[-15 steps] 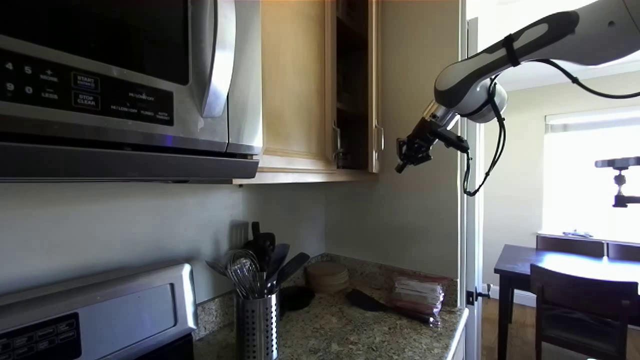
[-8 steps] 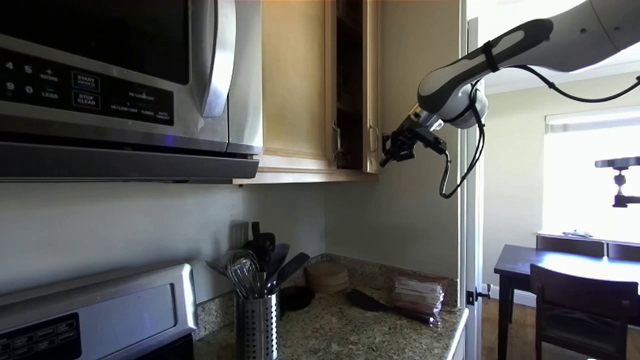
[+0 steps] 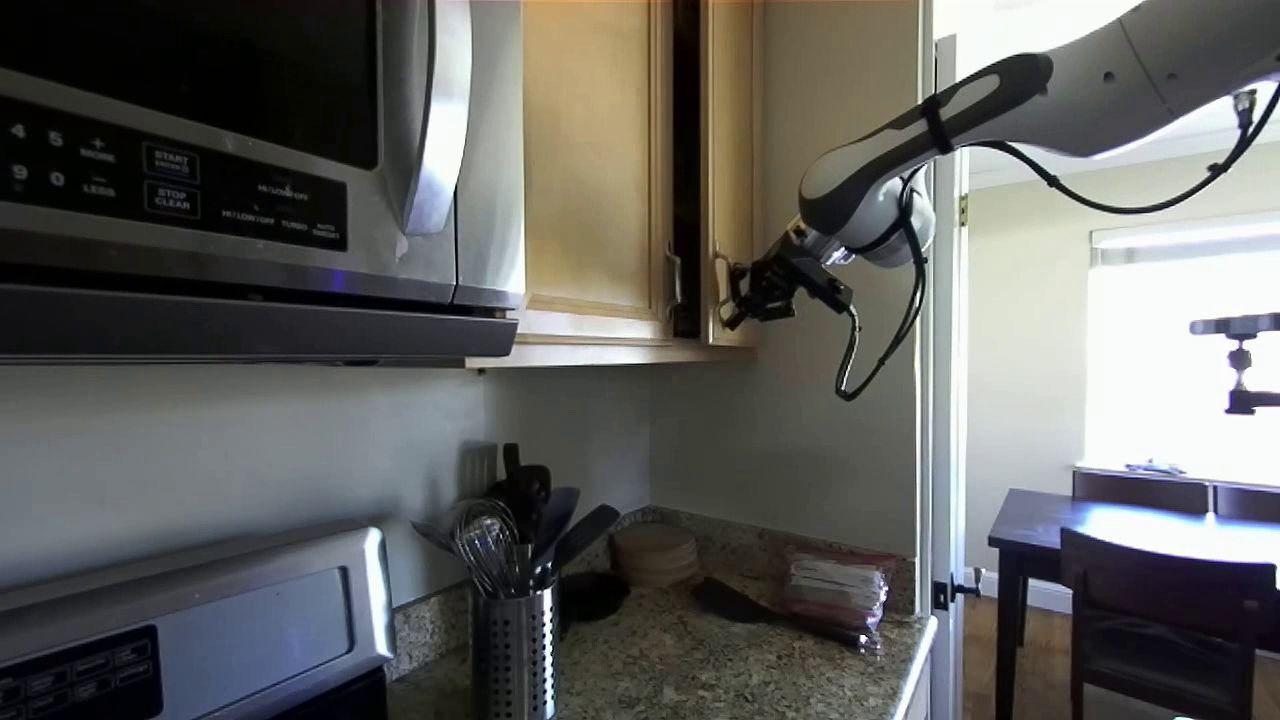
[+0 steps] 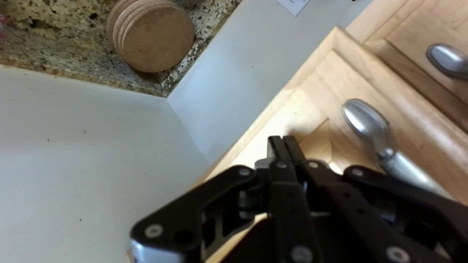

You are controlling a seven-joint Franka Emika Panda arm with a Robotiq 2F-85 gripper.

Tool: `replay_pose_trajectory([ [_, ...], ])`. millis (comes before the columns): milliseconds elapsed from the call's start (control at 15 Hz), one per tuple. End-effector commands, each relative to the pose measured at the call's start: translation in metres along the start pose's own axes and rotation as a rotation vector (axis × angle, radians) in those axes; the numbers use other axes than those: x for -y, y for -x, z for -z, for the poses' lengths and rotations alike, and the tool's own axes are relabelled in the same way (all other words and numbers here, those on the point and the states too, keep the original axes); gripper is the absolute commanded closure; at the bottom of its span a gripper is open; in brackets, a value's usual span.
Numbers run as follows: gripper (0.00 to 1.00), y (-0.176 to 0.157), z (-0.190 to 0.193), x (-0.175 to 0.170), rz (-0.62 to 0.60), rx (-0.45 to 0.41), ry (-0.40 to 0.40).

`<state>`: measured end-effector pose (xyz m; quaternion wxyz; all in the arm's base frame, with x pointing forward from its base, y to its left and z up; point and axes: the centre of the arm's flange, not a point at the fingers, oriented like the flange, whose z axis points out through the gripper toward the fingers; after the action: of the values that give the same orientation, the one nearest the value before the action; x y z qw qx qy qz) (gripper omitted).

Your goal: Close the open cabinet door

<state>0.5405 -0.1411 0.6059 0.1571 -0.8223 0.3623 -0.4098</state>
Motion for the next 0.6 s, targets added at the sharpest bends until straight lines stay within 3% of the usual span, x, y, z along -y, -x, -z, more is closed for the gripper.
replay_pose_trajectory([
  [0, 0.97, 0.0, -0.014, 0.02, -0.04, -0.005, -0.058],
  [267, 0.97, 0.007, -0.024, 0.034, -0.063, 0.019, -0.08],
  [533, 0.97, 0.013, -0.025, 0.022, -0.018, 0.006, -0.004],
])
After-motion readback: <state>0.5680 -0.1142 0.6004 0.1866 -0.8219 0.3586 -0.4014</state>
